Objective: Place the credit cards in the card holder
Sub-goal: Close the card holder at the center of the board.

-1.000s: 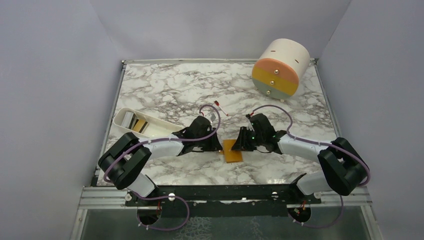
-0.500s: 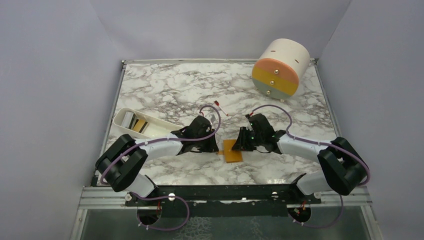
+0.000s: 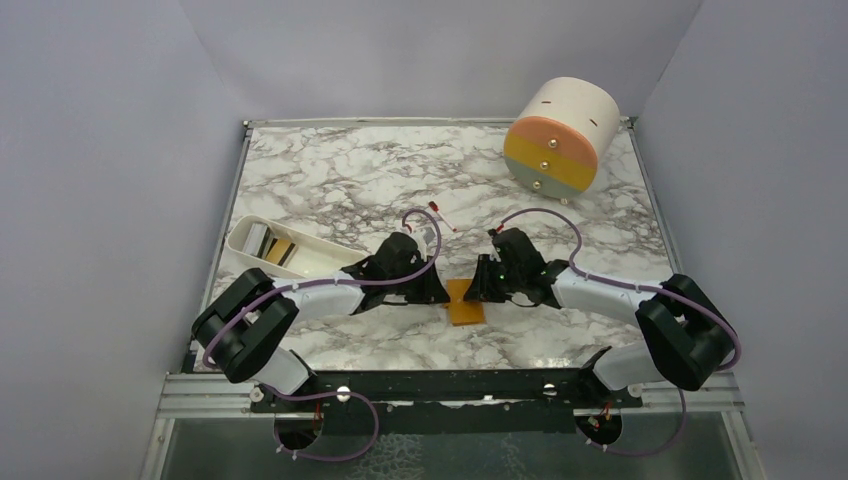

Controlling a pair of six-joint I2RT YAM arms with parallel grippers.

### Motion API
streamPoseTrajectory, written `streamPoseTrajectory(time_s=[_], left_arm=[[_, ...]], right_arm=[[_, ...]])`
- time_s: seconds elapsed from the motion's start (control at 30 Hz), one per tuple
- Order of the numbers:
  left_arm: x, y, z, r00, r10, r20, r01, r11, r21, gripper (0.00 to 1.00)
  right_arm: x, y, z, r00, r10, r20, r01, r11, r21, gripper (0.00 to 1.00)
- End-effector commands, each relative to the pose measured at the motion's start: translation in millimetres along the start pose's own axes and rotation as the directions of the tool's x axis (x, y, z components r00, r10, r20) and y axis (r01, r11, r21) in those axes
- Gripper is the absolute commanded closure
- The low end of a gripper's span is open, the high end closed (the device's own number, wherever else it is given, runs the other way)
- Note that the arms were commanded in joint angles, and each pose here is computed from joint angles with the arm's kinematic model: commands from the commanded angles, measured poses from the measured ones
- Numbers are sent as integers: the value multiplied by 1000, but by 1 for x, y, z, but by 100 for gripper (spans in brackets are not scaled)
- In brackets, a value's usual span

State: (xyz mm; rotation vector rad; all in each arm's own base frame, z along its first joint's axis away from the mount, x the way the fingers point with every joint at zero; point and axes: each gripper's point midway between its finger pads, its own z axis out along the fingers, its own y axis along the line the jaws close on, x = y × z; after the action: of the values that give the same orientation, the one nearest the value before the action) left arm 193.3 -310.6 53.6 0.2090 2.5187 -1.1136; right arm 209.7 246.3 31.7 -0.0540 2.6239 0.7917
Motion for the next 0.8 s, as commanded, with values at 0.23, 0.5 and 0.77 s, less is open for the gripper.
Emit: streamPoseTrajectory(time_s=[0.23,0.5,0.77], left_arm=[[-9,-5,1,1000,17,19,-17,1000,14,86],[-25,7,-15,991,127,51,-120,986,-118,66],[-17,1,-1,989,146,-26,-147,985,-87,42]], right_arm=[[18,-28,8,998,-28,-51,34,992,125,79],[7,-16,0,999,-36,-14,37,995,97,79],[8,-18,2,999,-30,-16,31,995,99,79]])
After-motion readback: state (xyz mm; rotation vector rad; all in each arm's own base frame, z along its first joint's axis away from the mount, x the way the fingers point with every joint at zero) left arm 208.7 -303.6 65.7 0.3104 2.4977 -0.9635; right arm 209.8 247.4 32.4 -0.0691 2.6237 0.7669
